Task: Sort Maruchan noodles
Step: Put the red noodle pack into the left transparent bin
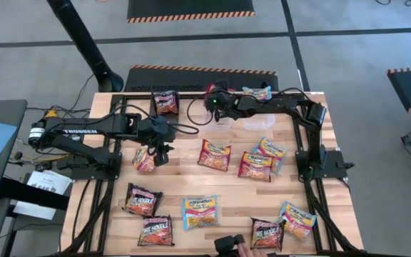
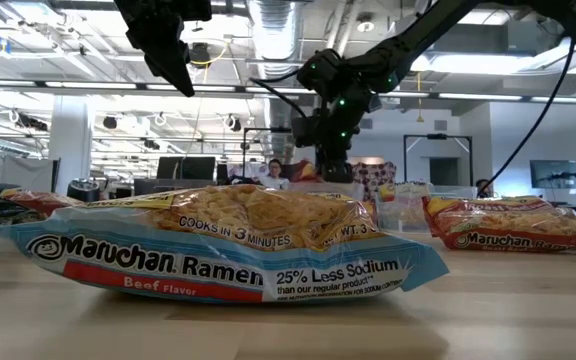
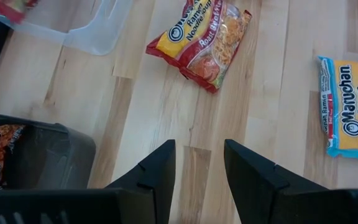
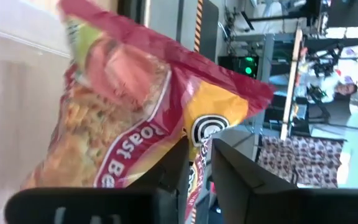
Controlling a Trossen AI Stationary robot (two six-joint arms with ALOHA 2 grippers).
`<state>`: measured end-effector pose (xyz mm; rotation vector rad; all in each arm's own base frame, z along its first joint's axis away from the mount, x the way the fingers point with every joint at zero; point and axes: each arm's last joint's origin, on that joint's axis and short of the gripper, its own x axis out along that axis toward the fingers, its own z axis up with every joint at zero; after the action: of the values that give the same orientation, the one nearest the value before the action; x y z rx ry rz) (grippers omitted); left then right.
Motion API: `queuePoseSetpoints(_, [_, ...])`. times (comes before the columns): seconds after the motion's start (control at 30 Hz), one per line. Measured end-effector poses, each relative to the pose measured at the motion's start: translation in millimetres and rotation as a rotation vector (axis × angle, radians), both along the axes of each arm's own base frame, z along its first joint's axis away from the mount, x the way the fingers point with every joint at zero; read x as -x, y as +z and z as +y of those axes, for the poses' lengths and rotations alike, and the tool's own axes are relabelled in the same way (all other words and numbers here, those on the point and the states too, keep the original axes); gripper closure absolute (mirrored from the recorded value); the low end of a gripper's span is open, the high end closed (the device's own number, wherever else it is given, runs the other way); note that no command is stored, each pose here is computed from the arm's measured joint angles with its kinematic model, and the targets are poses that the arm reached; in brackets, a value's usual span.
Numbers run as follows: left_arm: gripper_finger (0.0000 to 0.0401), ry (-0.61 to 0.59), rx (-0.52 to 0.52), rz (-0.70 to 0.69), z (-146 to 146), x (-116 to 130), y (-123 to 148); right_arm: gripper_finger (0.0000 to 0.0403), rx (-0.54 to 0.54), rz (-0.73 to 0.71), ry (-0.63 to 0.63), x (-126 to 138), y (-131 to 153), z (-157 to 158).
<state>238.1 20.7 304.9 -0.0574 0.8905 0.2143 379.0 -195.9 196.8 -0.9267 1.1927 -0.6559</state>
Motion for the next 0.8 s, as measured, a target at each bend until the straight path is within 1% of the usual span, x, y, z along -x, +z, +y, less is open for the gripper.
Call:
queuePoseSetpoints(0.13, [0.0277, 0.0, 0.0, 0.0, 0.0, 0.0, 0.0, 0.0299, 0.017, 0.001, -0.021, -1.6, 6.0, -1.3])
queuePoseSetpoints(0.33, [0.0277, 0.005, 0.004, -0.001, 0.0, 0.0, 0.0, 0.0296, 0.027, -0.011, -0.019, -7.2, 20.1, -1.6])
queuePoseSetpoints(0.5, [0.0277, 0.005, 0.004, -0.001, 0.0, 0.0, 0.0, 0.0295, -0.013, 0.034, 0.005, -6.8, 21.1, 0.8])
queuePoseSetpoints(0.57, [0.0277, 0.006, 0.004, 0.0, 0.0, 0.1, 0.0, 0.0295, -0.026, 0.026, 0.008, -7.1, 20.5, 2.2])
queuePoseSetpoints(0.73, [0.0277, 0.005, 0.005, 0.002, 0.0, 0.2, -0.2, 0.0295, -0.138, -0.053, 0.079, -10.5, 17.7, 7.8])
queuePoseSetpoints(0.8, [0.0277, 0.005, 0.005, 0.005, 0.0, 0.4, -0.4, 0.0295, -0.2, -0.069, 0.106, -9.9, 15.5, 9.1])
